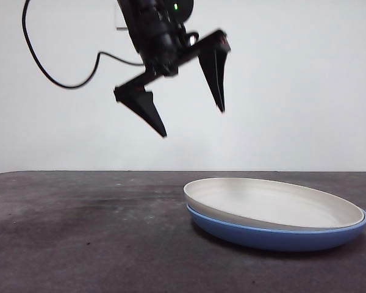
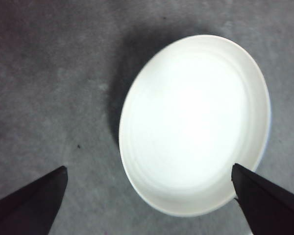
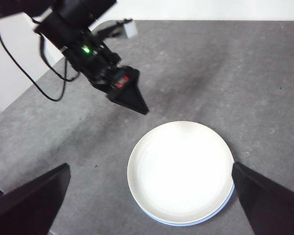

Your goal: Pick up the white plate, put it on the blue plate, put it on desk

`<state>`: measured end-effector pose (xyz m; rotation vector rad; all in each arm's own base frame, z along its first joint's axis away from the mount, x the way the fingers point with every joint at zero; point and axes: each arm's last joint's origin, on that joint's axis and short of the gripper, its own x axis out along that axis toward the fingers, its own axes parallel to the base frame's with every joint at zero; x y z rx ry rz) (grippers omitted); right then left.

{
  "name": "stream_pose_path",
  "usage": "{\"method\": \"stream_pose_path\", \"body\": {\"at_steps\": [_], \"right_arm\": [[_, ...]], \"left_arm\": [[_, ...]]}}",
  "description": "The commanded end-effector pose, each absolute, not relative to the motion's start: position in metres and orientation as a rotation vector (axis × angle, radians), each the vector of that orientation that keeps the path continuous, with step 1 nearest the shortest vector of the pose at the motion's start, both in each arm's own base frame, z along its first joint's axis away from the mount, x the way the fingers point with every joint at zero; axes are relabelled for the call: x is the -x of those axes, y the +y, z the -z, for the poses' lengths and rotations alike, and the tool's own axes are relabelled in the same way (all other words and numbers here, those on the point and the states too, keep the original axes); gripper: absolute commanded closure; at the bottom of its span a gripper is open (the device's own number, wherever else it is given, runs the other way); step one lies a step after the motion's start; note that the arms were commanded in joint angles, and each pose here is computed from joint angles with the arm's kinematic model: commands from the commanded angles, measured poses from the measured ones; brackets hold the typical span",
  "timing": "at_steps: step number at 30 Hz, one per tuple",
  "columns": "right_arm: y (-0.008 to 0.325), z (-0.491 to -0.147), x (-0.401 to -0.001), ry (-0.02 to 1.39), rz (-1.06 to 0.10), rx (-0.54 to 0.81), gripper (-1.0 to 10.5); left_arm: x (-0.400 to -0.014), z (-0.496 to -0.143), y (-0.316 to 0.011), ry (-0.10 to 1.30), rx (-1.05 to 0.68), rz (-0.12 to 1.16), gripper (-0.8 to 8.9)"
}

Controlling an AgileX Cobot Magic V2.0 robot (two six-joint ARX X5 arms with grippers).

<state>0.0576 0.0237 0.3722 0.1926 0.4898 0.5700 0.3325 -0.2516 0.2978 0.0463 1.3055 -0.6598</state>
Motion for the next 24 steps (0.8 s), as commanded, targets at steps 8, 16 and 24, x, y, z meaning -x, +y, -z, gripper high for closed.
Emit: {"method": "stream_pose_path", "body": {"at_steps": [8, 16, 24], "right_arm": [[0.023, -0.378, -0.057, 0.453, -0.553, -0.172, 3.4], [0.023, -0.378, -0.058, 0.448, -0.526, -0.172, 3.4], [0.023, -0.378, -0.063, 0.463, -0.487, -0.175, 3.4]], "left_arm": [[-0.274, -0.395, -0.211, 1.086, -0.116, 0.757, 1.78], [-0.214, -0.427, -0.165, 0.916, -0.122, 0.765, 1.79], [-0.147, -0.417, -0.113, 0.739, -0.115, 0.703, 1.79]]}}
